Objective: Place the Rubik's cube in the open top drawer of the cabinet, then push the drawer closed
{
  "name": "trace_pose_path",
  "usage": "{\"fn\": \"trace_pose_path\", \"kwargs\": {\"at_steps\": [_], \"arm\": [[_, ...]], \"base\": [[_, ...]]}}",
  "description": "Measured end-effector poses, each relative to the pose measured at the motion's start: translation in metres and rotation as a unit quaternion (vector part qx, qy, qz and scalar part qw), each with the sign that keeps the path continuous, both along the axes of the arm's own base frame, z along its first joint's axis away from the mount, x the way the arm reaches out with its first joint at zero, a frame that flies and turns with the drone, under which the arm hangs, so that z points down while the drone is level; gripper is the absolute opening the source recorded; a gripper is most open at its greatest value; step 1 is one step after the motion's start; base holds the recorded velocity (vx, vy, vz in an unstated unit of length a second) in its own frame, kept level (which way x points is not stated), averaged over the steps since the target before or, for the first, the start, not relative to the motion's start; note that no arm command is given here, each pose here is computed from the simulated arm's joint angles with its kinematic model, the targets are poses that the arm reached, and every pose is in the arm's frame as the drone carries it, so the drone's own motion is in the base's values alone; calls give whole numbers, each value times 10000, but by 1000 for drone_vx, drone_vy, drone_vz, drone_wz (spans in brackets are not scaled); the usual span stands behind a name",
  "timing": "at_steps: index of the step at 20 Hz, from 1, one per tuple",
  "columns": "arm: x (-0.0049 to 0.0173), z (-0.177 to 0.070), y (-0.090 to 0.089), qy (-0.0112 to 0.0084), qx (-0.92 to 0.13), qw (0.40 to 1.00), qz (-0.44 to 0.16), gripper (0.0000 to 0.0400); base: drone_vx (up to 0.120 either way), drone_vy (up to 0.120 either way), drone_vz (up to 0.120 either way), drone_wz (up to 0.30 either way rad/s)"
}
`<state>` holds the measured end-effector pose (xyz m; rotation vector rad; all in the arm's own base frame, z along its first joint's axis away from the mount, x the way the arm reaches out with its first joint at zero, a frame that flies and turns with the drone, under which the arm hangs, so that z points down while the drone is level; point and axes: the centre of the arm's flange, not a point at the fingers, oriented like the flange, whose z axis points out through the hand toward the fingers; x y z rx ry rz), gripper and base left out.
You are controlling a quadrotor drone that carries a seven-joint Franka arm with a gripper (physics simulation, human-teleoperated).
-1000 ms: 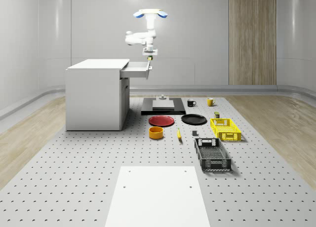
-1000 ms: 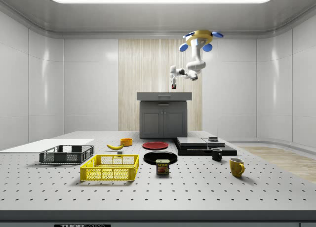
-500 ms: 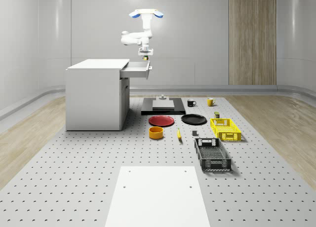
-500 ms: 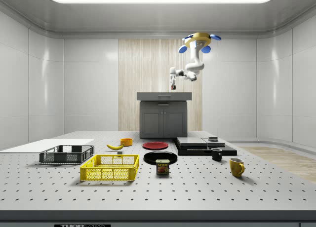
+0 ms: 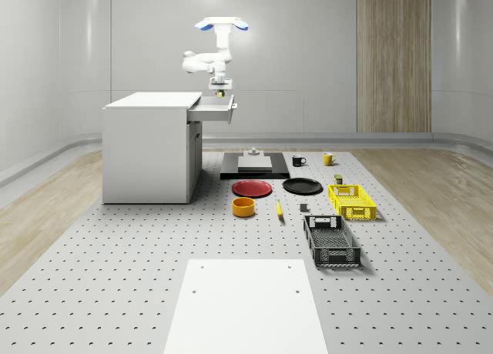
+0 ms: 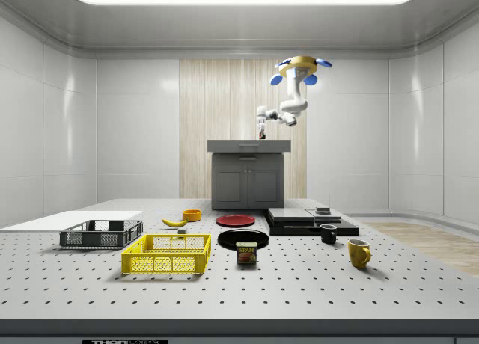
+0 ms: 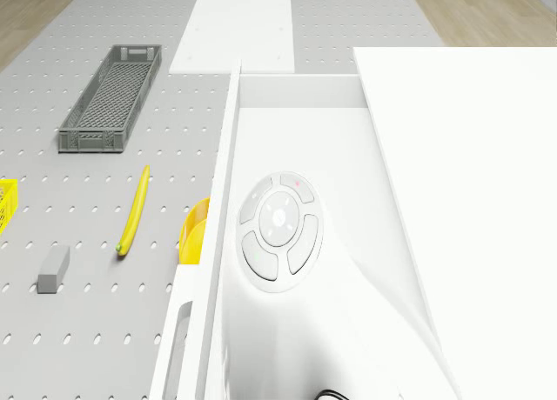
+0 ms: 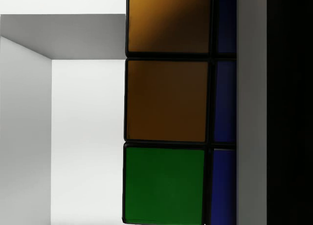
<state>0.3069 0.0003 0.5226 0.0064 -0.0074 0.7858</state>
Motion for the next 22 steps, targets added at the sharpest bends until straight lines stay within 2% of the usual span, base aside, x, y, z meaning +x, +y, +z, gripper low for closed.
{"fn": "trace_pose_path", "kwargs": {"at_steps": [4, 15, 22], "arm": [[0, 68, 0, 0, 0, 10000, 0, 320], [-1, 497, 0, -1, -2, 10000, 1, 320], [0, 673, 0, -2, -1, 10000, 1, 320]], "base": [[0, -30, 0, 0], [0, 0, 0, 0], [0, 0, 0, 0]]}}
